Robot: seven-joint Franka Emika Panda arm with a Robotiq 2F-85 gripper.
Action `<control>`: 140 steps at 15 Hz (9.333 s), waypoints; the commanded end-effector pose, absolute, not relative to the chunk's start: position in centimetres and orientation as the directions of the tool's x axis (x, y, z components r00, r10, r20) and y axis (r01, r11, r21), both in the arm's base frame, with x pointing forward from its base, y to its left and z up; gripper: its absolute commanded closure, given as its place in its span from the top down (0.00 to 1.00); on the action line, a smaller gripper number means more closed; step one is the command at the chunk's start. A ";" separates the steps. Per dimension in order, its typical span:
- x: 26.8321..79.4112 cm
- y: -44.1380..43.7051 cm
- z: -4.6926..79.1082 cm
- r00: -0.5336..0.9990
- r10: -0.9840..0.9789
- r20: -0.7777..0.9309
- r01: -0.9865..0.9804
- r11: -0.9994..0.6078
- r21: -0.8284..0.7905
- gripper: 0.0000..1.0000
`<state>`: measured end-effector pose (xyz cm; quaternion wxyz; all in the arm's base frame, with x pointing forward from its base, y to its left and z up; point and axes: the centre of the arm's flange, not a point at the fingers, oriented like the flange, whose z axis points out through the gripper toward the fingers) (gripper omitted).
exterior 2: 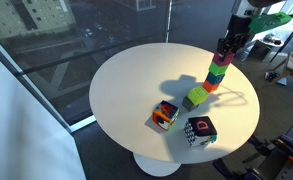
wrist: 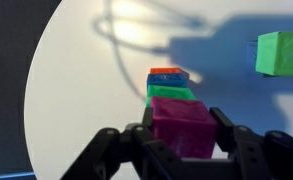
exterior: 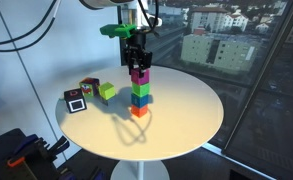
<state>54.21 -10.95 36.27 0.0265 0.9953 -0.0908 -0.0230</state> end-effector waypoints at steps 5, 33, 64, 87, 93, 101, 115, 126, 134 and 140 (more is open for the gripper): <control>52.7 -10.8 39.4 0.991 -0.121 -0.055 -0.119 -0.992 0.044 0.32; 47.3 -0.8 36.5 0.994 0.110 -0.021 0.111 -0.993 0.041 0.32; 49.5 5.3 31.4 0.996 0.087 0.013 0.087 -0.996 0.036 0.32; 49.8 1.1 37.0 0.998 -0.006 0.069 -0.009 -0.999 0.039 1.00; 51.0 -2.6 37.3 0.996 -0.075 0.046 -0.077 -0.996 0.036 1.00; 53.5 -6.6 36.7 0.987 -0.155 -0.036 -0.153 -0.986 0.066 1.00; 56.7 -10.8 34.1 0.968 -0.238 -0.081 -0.232 -0.969 0.084 1.00; 56.8 -12.0 32.4 0.961 -0.257 -0.104 -0.247 -0.964 0.097 1.00; 56.6 -11.8 31.9 0.962 -0.250 -0.109 -0.240 -0.966 0.096 0.67; 56.3 -11.6 33.5 0.965 -0.238 -0.107 -0.230 -0.970 0.080 0.31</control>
